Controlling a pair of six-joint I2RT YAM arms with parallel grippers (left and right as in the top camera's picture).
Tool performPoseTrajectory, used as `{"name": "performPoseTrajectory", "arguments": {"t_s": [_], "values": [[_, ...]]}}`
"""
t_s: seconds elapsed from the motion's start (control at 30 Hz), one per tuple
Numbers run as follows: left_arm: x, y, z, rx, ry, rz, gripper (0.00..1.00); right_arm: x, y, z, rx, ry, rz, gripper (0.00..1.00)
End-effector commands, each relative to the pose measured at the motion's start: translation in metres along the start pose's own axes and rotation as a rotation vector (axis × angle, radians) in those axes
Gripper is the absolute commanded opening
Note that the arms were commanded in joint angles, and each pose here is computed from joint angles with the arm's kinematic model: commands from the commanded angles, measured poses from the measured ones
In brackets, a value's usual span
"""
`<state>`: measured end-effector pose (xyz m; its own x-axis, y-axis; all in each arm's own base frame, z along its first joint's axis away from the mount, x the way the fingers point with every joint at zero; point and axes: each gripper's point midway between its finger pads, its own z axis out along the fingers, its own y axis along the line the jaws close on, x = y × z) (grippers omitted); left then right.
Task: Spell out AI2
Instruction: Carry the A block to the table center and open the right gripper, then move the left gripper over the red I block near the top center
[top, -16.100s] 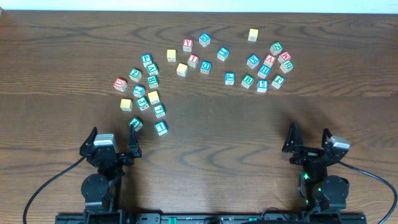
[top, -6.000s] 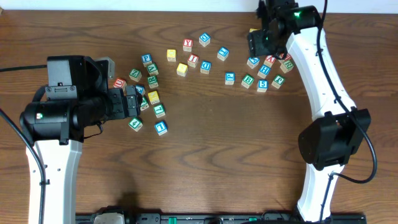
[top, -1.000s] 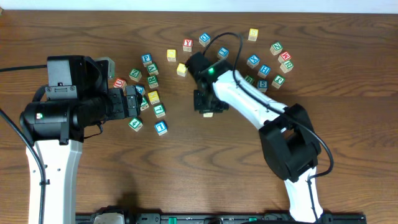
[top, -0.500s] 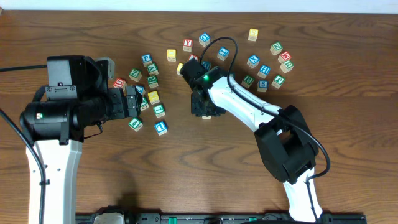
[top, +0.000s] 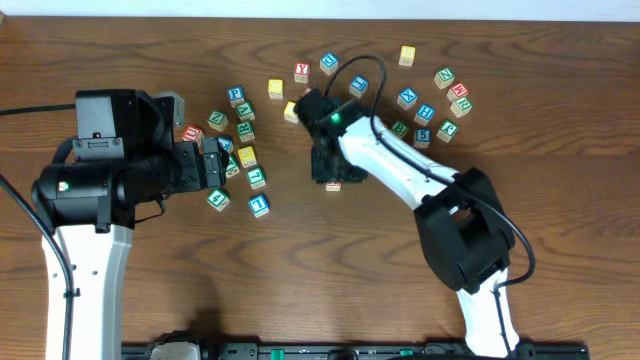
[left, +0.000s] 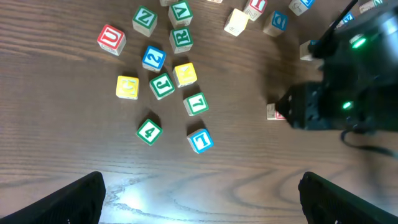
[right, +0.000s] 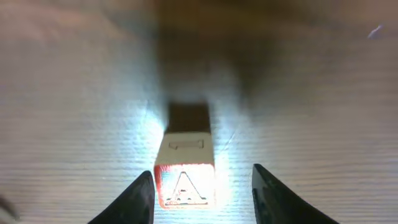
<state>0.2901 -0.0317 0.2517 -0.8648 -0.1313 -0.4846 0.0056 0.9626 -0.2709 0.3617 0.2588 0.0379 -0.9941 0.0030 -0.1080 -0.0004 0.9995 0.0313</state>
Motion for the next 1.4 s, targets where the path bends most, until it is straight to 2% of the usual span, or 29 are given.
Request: {"name": "performPoseTrajectory", "arguments": {"t_s": [0.0,0.17,0.47,0.73,0.9,1.13,1.27,1.37], "values": [[-0.003,-0.004,-0.003,0.014,-0.01,-0.005,0.98,-0.031,-0.003,-0.051,-0.061,-0.116,-0.018,0.48],[-0.006,-0.004,-0.003,0.015,-0.024,-0.001,0.98,-0.048,-0.022,-0.074,-0.083,-0.166,0.021,0.51],[-0.006,-0.003,-0.001,0.015,-0.014,-0.035,0.98,-0.062,-0.058,-0.074,-0.068,-0.153,0.085,0.5],[-0.022,-0.011,0.036,0.034,0.019,-0.074,0.99,-0.072,-0.089,-0.078,-0.065,-0.146,0.129,0.51],[-0.039,-0.037,0.076,0.064,0.052,-0.024,1.0,-0.075,-0.117,-0.088,-0.05,-0.148,0.166,0.52],[-0.086,-0.055,0.126,-0.039,0.053,0.05,0.99,-0.075,-0.151,-0.095,-0.028,-0.134,0.214,0.53],[-0.106,-0.075,0.155,-0.045,0.045,0.179,0.99,-0.072,-0.164,-0.094,-0.014,-0.11,0.226,0.53],[-0.111,-0.084,0.182,-0.053,0.033,0.294,0.99,-0.069,-0.171,-0.094,-0.002,-0.096,0.229,0.57]]}}
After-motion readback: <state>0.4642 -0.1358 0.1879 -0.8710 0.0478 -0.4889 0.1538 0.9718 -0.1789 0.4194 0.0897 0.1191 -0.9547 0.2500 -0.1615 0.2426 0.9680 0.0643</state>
